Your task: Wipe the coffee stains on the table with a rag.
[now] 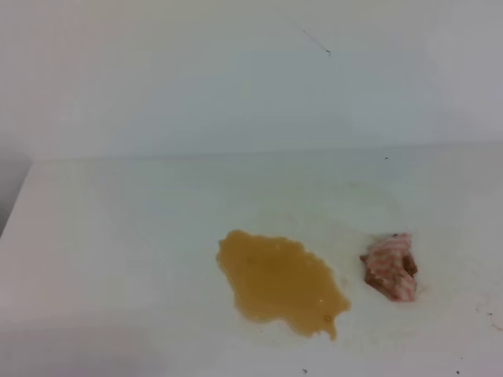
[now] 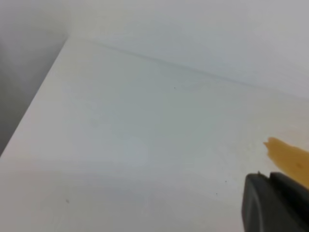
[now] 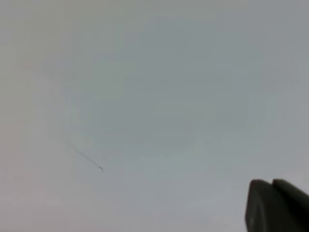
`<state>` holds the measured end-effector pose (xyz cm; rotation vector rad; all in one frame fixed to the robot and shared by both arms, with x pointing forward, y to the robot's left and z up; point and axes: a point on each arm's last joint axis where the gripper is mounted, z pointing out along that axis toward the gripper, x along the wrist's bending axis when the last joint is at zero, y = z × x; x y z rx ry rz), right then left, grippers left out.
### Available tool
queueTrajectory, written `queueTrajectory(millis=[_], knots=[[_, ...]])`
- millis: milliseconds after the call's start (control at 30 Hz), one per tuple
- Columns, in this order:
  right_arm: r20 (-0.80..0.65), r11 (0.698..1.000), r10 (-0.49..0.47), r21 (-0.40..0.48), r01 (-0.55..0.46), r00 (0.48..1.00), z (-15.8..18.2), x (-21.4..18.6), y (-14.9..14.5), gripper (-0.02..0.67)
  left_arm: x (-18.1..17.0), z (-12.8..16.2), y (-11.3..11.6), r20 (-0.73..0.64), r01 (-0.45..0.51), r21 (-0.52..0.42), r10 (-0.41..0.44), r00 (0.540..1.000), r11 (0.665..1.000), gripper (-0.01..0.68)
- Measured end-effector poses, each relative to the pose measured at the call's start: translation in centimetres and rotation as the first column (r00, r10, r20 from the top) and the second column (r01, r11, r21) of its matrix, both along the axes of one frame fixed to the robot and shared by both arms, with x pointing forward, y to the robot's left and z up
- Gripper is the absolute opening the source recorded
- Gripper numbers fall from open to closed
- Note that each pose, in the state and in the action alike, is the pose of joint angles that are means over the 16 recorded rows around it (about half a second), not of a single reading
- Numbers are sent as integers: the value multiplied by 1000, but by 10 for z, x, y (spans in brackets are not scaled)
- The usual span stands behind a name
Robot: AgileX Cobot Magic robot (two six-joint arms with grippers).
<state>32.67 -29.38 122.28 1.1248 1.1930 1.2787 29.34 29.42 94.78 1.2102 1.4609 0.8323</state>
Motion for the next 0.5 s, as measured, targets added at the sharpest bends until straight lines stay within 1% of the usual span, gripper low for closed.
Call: queueTrajectory(millis=[100, 200, 367, 433, 500], knots=[[-14, 1000, 15, 20, -14, 1000, -2, 5, 1, -3, 0, 0, 0, 0, 0, 0, 0, 1000, 1000, 0], [-39, 1000, 28, 6, -28, 999, -5, 13, 2, -3, 0, 0, 0, 0, 0, 0, 0, 1000, 1000, 0], [-127, 993, 66, -92, -78, 990, -13, 37, 7, -3, 0, 0, 0, 0, 0, 0, 0, 1000, 1000, 0], [-183, 982, 90, -148, -118, 979, -17, 49, 11, -3, 0, 0, 0, 0, 0, 0, 0, 1000, 1000, 0], [-249, 963, 116, -208, -170, 962, -23, 63, 16, -3, 0, 0, 0, 0, 0, 0, 0, 1000, 1000, 0]])
